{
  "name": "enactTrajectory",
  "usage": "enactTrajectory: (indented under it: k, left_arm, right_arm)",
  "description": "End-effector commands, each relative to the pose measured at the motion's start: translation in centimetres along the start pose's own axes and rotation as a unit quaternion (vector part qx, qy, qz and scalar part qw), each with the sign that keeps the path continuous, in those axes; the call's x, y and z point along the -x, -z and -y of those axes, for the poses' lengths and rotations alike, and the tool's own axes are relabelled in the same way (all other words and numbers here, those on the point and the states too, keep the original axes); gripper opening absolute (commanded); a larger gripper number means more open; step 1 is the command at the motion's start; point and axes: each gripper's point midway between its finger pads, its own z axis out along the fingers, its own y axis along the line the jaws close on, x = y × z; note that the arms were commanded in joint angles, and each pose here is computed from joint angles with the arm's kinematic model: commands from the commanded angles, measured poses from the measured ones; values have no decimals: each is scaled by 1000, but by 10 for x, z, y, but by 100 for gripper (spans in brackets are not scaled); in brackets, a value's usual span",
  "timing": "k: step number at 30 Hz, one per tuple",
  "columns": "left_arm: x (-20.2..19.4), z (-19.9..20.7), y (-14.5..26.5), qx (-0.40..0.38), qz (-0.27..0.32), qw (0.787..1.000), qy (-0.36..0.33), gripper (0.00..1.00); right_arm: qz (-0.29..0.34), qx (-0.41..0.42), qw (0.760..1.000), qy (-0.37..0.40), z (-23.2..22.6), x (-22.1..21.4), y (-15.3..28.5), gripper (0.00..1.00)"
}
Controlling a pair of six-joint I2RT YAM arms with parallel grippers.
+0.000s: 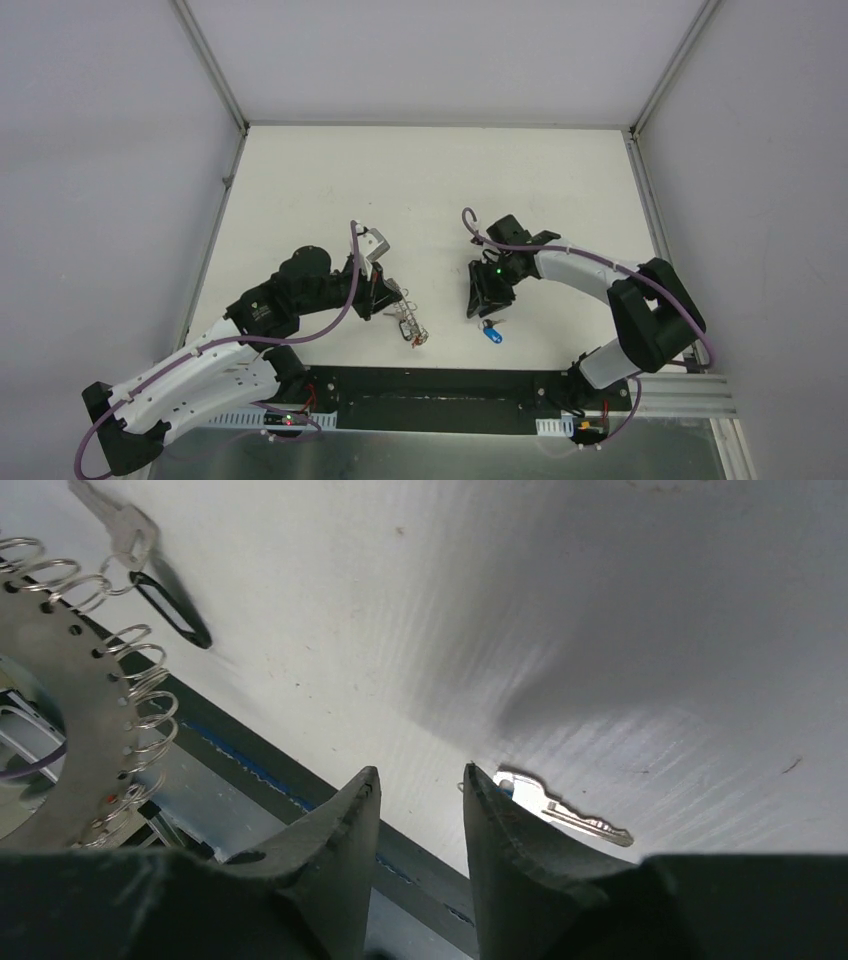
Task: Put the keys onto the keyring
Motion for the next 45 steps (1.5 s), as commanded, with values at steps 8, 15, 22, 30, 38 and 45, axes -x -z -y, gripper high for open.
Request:
enactTrajectory:
  k: [8, 15, 22, 30, 38, 45]
  left_arm:
    - [25, 17, 3, -30, 34, 999, -4, 0]
    - [25, 17, 3, -29, 34, 999, -2, 0]
    - [23, 17, 3, -29, 31, 999, 2, 0]
    - [19, 15, 0, -28, 26, 999, 7, 0]
    - [20, 16, 0, -29, 25, 999, 9, 0]
    - [20, 17, 1, -32, 25, 999, 10, 0]
  right_arm:
    - [-25, -33, 999, -24, 22, -20, -7, 33]
    - [-16, -56, 998, -30, 27, -24, 2, 32]
    - [7, -78, 996, -33, 24, -22, 22, 36]
    - [35, -131, 990, -44, 29, -27, 50, 37]
    - [23, -190, 977, -97, 49, -39, 51, 27]
    - [19, -122, 984, -126, 40, -38, 31, 20]
